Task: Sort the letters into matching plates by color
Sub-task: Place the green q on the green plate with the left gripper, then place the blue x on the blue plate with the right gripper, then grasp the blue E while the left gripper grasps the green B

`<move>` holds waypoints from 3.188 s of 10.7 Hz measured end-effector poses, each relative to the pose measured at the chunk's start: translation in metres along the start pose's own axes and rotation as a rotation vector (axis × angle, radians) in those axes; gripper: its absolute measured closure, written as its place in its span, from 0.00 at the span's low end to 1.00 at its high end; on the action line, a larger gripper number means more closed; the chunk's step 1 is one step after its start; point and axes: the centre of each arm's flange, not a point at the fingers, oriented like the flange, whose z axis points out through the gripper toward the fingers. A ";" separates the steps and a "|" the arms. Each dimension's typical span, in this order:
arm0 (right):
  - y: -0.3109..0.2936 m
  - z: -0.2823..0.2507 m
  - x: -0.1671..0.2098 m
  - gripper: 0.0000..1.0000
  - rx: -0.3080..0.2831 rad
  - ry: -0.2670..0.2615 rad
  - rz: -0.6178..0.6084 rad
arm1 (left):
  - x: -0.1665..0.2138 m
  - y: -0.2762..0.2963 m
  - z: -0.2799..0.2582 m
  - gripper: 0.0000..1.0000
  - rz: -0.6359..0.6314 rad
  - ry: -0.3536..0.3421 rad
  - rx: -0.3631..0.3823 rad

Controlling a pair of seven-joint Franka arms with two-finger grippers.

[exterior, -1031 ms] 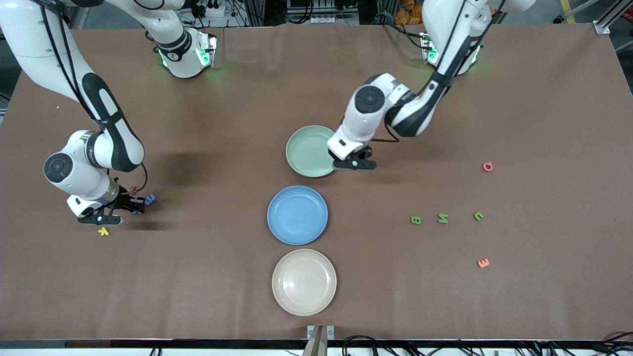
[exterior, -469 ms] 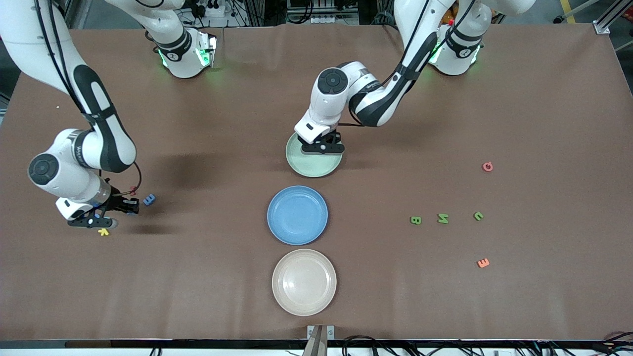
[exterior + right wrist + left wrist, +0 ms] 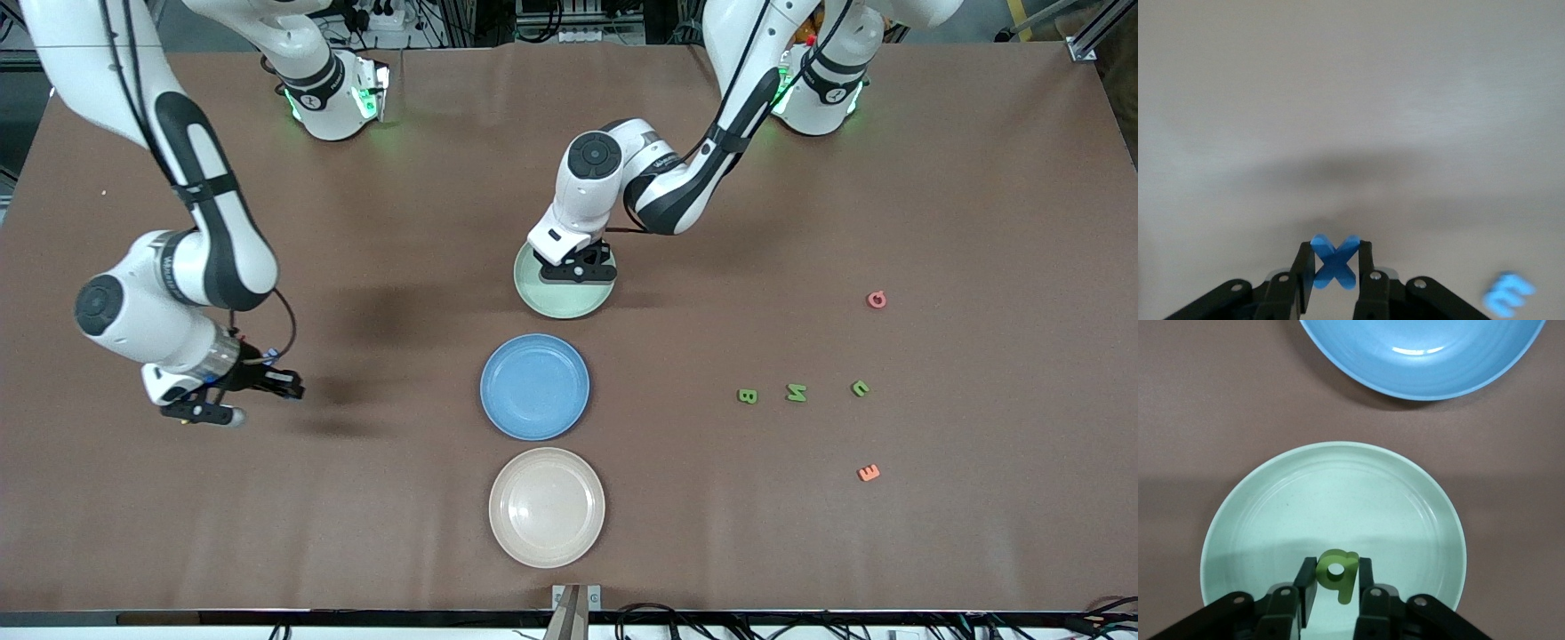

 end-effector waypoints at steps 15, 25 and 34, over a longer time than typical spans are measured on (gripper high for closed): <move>-0.327 0.083 -0.083 0.69 0.076 -0.054 0.562 | 0.161 -0.168 -0.030 0.00 -0.070 0.096 0.175; -0.207 0.030 -0.013 0.00 -0.066 -0.125 0.363 | 0.225 -0.287 -0.015 0.00 0.186 0.030 0.217; 0.064 -0.007 0.042 0.00 -0.164 -0.143 0.683 | 0.238 -0.302 0.015 0.00 0.259 -0.018 0.172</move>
